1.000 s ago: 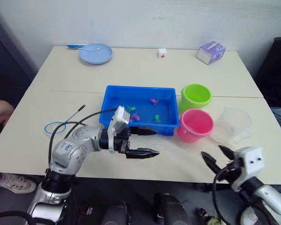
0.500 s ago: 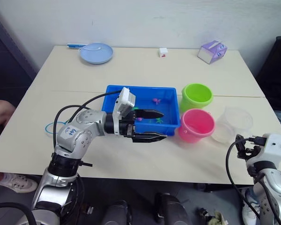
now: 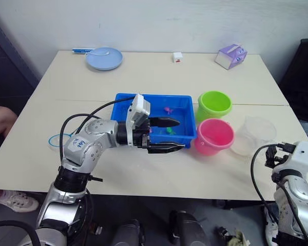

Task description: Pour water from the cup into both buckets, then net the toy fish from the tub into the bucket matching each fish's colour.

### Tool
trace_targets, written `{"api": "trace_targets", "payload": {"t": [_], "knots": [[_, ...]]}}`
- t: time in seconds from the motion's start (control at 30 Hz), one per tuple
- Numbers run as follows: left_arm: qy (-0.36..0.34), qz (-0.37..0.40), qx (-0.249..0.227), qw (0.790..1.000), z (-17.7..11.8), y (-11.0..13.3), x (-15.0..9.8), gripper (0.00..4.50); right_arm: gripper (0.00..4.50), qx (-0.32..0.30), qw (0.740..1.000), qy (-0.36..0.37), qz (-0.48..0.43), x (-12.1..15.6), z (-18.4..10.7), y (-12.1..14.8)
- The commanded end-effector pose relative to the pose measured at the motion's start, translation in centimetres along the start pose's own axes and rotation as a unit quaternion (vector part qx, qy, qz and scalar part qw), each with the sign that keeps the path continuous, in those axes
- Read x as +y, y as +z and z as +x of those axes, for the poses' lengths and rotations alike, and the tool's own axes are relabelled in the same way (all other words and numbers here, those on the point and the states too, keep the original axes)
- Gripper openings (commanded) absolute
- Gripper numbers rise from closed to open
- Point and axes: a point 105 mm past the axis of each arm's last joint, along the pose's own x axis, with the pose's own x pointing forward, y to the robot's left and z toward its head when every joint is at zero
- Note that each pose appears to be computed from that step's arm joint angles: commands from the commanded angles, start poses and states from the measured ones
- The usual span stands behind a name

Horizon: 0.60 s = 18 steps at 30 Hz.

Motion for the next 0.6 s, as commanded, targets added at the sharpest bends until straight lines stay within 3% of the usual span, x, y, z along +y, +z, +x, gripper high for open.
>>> {"api": "trace_targets", "payload": {"t": [0.03,0.27,0.3,0.33,0.5,0.53,0.6], "knots": [[0.008,0.018,-0.014,1.0,0.1,1.0,0.2,4.4,4.5,-0.027,0.999,-0.027,-0.001,-0.8,0.4,1.0],[0.027,0.008,-0.015,0.999,0.5,0.3,0.5,4.4,4.5,-0.041,0.999,-0.02,0.011,0.2,1.1,1.1],[0.027,0.009,-0.014,0.999,0.5,0.3,0.5,4.5,3.99,-0.042,0.999,-0.016,0.013,0.4,1.2,1.1],[0.027,0.01,-0.014,0.999,0.5,0.3,0.6,4.5,3.76,-0.043,0.999,-0.014,0.015,0.5,1.3,1.1],[0.028,0.018,-0.012,0.999,0.5,0.5,0.6,4.5,1.11,-0.048,0.998,-0.007,0.029,0.4,1.6,1.0],[0.028,0.018,-0.011,0.999,0.4,0.5,0.6,4.5,0.82,-0.049,0.998,-0.005,0.032,0.4,1.6,1.0],[0.028,0.02,-0.011,0.999,0.4,0.6,0.6,4.5,0.71,-0.055,0.998,-0.003,0.041,0.3,1.7,1.2]]}}
